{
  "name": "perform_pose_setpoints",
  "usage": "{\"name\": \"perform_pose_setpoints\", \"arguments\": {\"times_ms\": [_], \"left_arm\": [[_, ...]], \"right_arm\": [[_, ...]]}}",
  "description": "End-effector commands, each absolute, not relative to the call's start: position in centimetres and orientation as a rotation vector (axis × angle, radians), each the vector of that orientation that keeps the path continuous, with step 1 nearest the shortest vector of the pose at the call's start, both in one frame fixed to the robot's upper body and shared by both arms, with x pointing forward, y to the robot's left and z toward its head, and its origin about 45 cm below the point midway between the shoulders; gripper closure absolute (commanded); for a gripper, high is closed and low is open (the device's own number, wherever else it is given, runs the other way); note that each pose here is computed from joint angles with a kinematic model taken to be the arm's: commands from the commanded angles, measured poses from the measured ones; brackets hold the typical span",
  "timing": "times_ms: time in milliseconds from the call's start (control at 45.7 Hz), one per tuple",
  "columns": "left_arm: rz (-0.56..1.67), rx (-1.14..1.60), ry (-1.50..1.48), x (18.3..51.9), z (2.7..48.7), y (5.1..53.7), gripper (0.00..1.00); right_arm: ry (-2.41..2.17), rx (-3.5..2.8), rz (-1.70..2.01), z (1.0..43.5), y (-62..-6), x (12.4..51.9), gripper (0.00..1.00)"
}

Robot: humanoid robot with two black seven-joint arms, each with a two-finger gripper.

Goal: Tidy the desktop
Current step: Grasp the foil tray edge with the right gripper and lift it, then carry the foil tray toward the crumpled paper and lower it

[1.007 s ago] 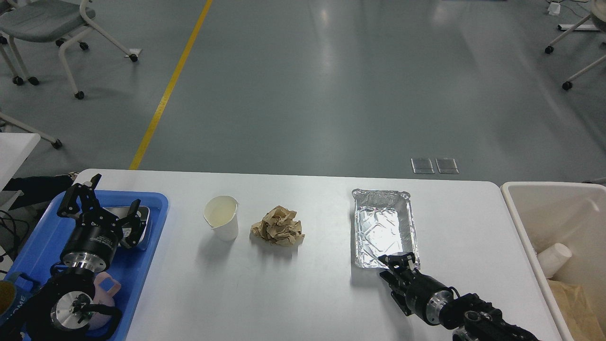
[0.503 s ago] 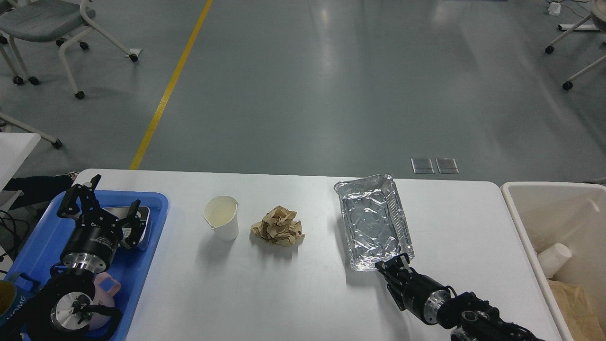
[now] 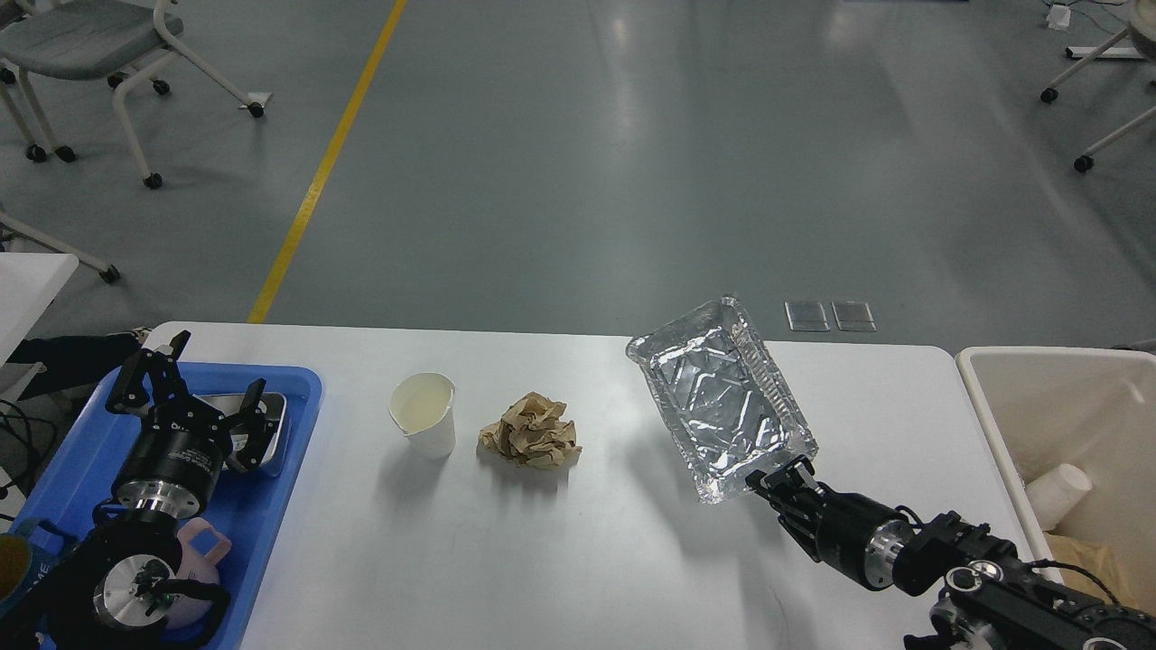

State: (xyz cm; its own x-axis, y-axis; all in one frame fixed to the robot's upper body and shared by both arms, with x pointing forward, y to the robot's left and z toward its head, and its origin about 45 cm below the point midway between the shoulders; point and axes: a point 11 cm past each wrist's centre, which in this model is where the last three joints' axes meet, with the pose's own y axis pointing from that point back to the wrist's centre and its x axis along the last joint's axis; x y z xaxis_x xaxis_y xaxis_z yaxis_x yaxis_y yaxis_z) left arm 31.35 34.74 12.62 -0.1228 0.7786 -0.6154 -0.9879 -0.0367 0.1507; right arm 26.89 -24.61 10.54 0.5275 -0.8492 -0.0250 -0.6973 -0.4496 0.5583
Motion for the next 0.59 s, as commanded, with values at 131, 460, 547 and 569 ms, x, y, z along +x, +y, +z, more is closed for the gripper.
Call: {"name": "perform_pose_setpoints", "arguments": {"times_ms": [131, 460, 547, 569], "left_arm": [[1.586, -0.426, 0.640, 31.3, 12.6, 34.7, 0.04], [1.582, -0.430, 0.637, 31.4, 12.8, 34.8, 0.04], [1.584, -0.427, 0.640, 31.3, 12.6, 34.8, 0.04], [1.585, -0.427, 0.642, 31.2, 12.6, 34.8, 0.04]], "right_arm": [[-0.942, 2.272, -0.208, 14.3, -26.4, 25.9, 1.00], [-0.608, 2.191, -0.107, 17.6, -30.1, 23.9, 1.00], [-0.576, 2.164, -0.112, 18.0, -31.1, 23.3, 1.00], [-0.567, 2.161, -0.114, 18.0, -31.1, 23.2, 1.00]]}}
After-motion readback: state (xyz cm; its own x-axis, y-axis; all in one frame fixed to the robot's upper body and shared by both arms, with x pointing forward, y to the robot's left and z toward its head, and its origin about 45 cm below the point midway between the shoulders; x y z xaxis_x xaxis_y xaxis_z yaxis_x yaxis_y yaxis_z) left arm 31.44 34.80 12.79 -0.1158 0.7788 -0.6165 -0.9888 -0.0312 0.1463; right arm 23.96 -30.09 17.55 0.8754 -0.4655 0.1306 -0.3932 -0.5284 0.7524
